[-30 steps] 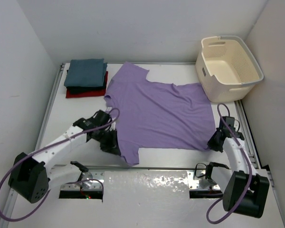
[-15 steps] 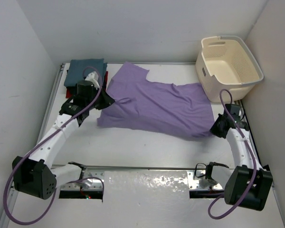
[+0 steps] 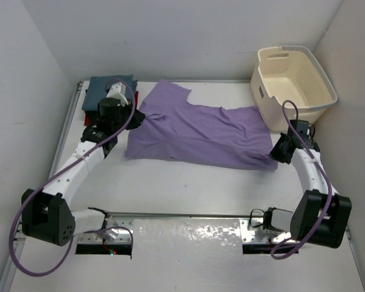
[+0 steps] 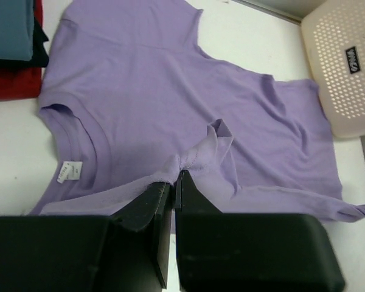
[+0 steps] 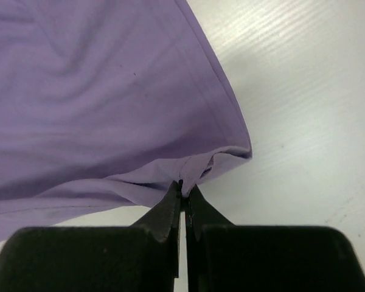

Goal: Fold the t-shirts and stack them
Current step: Fold the flattened tshirt in 1/3 of the way

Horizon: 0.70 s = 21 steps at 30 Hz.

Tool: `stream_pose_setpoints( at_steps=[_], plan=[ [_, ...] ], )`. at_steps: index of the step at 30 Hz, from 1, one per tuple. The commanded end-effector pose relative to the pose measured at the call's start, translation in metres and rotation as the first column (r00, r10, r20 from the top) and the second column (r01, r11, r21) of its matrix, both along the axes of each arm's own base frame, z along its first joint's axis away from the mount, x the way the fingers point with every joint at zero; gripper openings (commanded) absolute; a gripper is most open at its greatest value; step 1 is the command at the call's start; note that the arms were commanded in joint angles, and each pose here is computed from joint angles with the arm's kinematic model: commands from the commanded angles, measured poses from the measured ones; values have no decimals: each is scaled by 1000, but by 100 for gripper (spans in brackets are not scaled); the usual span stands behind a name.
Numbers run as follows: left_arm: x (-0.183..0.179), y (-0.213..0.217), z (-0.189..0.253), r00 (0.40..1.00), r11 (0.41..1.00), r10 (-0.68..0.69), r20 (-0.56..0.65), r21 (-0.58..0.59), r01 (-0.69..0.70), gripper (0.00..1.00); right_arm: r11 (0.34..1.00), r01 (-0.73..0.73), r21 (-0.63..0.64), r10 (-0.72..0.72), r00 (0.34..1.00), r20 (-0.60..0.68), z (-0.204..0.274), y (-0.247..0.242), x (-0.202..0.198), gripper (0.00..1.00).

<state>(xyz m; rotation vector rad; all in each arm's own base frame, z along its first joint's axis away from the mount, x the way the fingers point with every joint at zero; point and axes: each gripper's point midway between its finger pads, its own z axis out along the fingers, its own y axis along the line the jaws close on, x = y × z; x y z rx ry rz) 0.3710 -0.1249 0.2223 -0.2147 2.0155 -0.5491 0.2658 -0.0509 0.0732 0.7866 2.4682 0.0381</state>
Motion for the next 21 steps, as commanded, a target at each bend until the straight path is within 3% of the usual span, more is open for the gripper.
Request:
stream_pose_setpoints(
  at_steps=[1,9,15,16,17,18,19,20,21],
  plan=[
    [29,10,23,991,999,45,124,6,-46,0,1000,-20,-9,21,996,85,15,-4,31,0],
    [89,2,-9,993,1000,1,116,28,-4,0,1000,-31,4,30,998,60,5,-8,57,0],
    [143,0,-55,999,998,-21,26,58,20,0,1000,-21,-19,22,998,51,-8,-19,78,3],
    [151,3,-79,1000,997,-6,-21,74,7,0,1000,-22,-16,23,999,33,-14,-20,82,5],
    [160,3,-74,999,997,-1,-36,72,3,0,999,-31,-19,31,999,32,-15,-21,86,19],
    [163,2,-81,998,997,-13,-59,75,17,1,999,-33,-17,34,999,25,-18,-21,87,24],
    [165,3,-97,994,996,-6,-107,87,15,13,999,-41,-15,41,999,22,-18,-22,93,41],
    [169,3,-93,994,996,3,-109,87,6,42,998,-61,-25,62,998,27,-16,-22,96,47],
    [171,2,-89,995,996,-4,-102,84,13,55,997,-65,-32,66,997,41,-9,-24,102,51]
  ],
)
